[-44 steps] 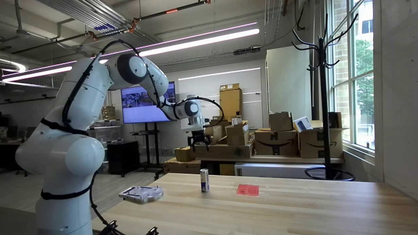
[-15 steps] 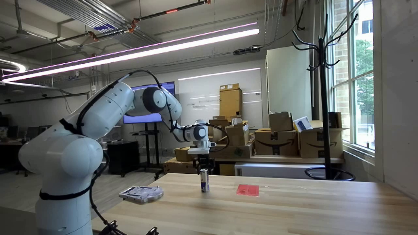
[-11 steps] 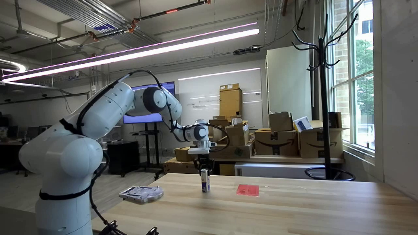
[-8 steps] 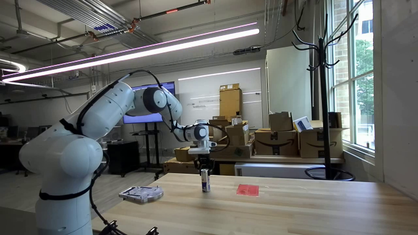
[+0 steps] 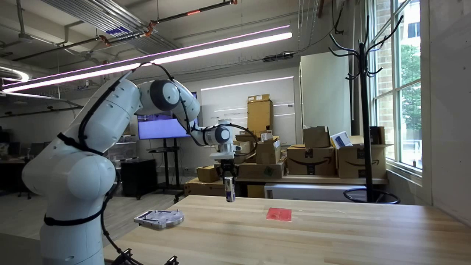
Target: Move the can to the left
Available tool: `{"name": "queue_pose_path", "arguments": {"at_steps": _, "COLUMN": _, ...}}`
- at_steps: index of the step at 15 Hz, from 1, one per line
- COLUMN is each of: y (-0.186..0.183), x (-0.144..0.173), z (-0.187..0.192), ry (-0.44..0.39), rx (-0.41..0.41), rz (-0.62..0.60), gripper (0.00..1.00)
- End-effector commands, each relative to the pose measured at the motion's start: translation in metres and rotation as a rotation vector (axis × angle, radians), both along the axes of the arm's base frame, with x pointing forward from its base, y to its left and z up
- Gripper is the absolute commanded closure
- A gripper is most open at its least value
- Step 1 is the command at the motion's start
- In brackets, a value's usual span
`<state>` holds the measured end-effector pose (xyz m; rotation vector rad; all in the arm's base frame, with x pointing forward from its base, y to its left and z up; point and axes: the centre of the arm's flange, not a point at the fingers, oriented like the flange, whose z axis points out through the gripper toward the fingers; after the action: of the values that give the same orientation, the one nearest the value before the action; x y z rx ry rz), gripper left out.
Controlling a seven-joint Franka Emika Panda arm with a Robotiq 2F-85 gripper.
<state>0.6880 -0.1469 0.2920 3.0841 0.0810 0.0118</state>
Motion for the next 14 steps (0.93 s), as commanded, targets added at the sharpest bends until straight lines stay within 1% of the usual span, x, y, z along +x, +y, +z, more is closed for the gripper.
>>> {"name": "queue_pose_path", "arguments": {"at_steps": 1, "y": 0.029, "x": -0.05, "z": 0.072, "ry": -0.049, "rx": 0.012, "rz": 0.074, "gripper": 0.66}}
{"name": "queue_pose_path", "arguments": {"at_steps": 3, "y": 0.054, "x": -0.062, "z": 0.098, "ry": -0.064, "rx": 0.01, "rz": 0.107, "gripper": 0.66}}
{"name": "queue_pose_path", "arguments": {"at_steps": 5, "y": 0.083, "x": -0.068, "z": 0.11, "ry": -0.067, "rx": 0.007, "rz": 0.157, "gripper": 0.66}}
{"name": "queue_pose_path", "arguments": {"at_steps": 7, "y": 0.125, "x": -0.07, "z": 0.115, "ry": -0.07, "rx": 0.002, "rz": 0.219, "gripper": 0.66}}
{"name": "queue_pose_path", "arguments": {"at_steps": 10, "y": 0.185, "x": -0.077, "z": 0.109, "ry": -0.051, "rx": -0.006, "rz": 0.325, "gripper": 0.66}}
{"name": "queue_pose_path", "arguments": {"at_steps": 14, "y": 0.261, "x": -0.082, "z": 0.083, "ry": -0.014, "rx": -0.03, "rz": 0.47, "gripper": 0.66}}
